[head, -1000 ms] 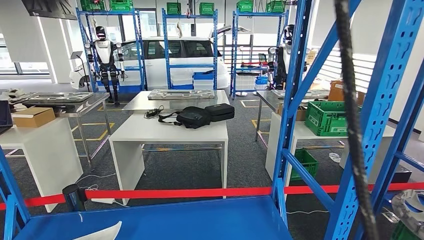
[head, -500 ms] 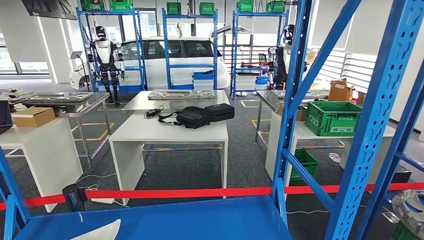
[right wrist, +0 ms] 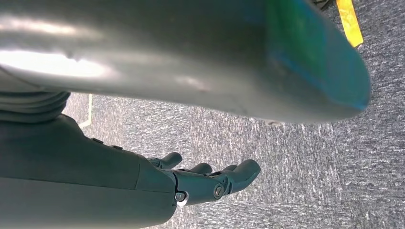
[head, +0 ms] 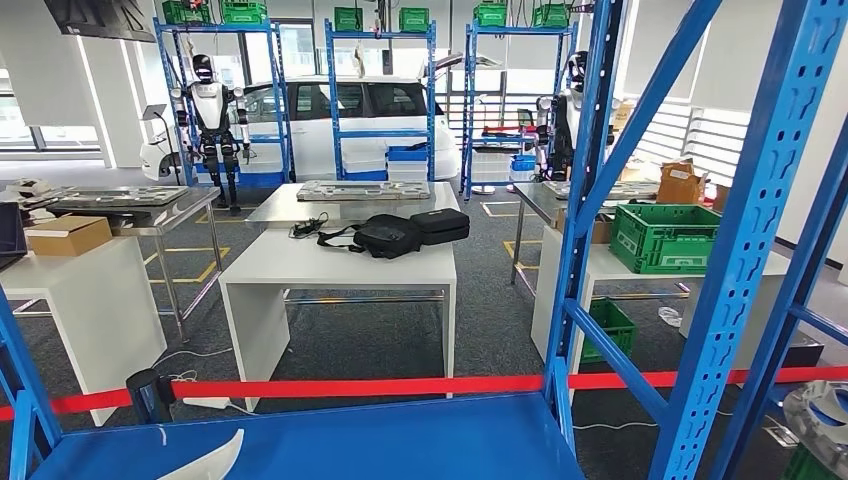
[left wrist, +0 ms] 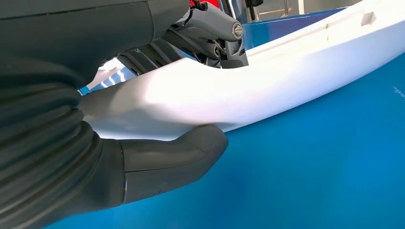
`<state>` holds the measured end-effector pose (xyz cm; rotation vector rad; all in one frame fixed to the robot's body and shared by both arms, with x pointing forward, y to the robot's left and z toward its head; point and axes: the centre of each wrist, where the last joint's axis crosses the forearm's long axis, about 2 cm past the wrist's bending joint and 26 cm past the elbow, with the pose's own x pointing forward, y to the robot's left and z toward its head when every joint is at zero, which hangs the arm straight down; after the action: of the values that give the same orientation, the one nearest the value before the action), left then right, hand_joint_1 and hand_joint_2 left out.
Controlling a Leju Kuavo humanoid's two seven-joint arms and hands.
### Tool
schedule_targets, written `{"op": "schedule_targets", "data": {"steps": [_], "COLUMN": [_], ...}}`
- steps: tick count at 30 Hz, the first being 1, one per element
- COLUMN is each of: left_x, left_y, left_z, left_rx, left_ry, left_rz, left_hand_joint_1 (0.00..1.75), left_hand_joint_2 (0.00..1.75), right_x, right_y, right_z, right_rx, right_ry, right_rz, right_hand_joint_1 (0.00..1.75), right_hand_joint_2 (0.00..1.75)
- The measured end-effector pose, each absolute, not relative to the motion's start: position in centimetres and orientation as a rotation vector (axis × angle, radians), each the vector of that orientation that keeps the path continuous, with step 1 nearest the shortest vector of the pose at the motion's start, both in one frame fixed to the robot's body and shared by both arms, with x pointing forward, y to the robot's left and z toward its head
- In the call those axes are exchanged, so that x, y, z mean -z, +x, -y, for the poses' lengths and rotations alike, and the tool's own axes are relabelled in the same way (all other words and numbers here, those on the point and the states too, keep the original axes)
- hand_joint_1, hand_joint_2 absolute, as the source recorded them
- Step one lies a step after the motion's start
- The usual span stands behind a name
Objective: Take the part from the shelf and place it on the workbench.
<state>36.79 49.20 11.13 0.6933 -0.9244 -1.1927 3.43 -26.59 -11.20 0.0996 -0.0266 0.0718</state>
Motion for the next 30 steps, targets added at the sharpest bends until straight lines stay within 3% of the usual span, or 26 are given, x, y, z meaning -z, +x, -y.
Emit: {"op": "schedule_targets", "data": {"steps": [7,14,20,30], "left_x": [-11.2,-11.4,-11.2,-14.4], "left_y": [37.3,38.2,38.1,38.5], "left_z": [-48.4,-46.5,-45.1,-41.7], "left_rx": [1.206,1.176,0.909,0.405], "left_ry": [0.654,0.628,0.439,-0.195], "left_rz": [0.993,1.223,1.454,1.818], "left_hand_joint_1": [1.75,1.75,1.75,1.75], "left_hand_joint_2": [1.75,1.75,1.75,1.75], "right_x": [11.2,11.2,11.2,11.2], "right_y": [3.4,3.4,3.4,3.4], "right_z": [26.6,26.6,26.5,26.5], "right_rx": [-0.062,-0.050,-0.057,-0.057], "right_ry": [0.100,0.091,0.087,0.087], "right_rz": [0.032,0.034,0.035,0.031], "right_hand_joint_1": [0.00,0.00,0.00,0.00], "right_hand_joint_2": [0.00,0.00,0.00,0.00]}}
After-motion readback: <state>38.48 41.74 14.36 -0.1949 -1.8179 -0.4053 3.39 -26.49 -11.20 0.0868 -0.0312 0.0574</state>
